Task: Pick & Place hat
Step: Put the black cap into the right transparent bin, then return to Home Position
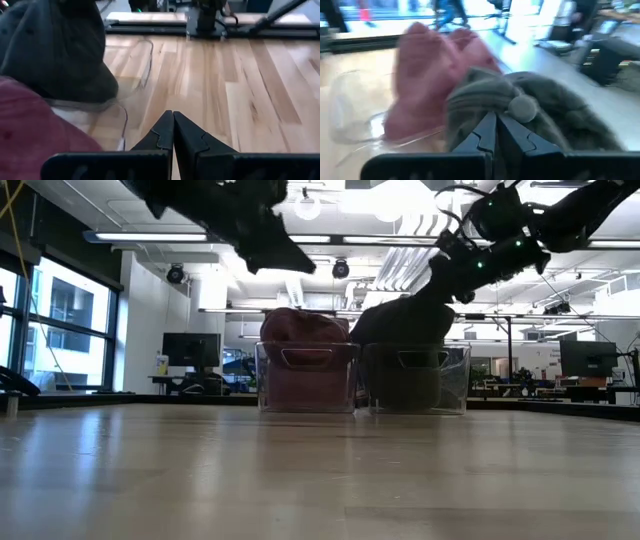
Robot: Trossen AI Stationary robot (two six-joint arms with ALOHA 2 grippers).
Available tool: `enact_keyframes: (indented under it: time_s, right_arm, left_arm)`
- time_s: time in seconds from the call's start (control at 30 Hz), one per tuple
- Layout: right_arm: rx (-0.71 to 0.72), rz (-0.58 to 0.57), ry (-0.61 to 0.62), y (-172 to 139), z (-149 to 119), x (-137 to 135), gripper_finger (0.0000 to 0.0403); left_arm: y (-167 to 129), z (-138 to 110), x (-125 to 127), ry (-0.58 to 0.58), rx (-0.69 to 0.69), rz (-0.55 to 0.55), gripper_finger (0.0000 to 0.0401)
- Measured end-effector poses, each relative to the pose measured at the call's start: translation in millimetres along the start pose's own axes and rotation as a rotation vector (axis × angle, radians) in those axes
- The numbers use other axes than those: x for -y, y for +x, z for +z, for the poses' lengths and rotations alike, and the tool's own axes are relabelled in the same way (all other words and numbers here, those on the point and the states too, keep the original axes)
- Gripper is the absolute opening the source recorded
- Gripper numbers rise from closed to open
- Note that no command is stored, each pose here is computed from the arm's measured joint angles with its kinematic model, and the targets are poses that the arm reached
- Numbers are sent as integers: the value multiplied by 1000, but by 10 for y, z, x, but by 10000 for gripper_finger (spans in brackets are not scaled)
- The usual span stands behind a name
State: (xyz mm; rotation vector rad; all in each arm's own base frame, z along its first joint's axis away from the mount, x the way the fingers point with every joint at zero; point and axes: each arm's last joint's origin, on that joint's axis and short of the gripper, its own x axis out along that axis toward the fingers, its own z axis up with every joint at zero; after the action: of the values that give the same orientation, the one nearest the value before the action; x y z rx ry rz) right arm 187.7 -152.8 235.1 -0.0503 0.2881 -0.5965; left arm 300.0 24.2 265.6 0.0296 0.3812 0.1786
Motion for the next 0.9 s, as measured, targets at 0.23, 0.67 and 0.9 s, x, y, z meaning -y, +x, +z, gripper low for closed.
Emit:
enact_keyframes:
  time_s: [0.23, 0.67, 0.9]
  right_arm:
    - [42, 261, 45, -163, 116, -257, 4]
    - [86, 706, 200, -1045, -161, -1064, 3]
    - [186, 806, 225, -1356, -429, -1093, 4]
  left_arm:
    - [-432, 116, 11, 37, -13, 5, 1]
    - [-1377, -307, 120, -2, 203, -3, 1]
    - [-1477, -700, 81, -55, 254, -10, 1]
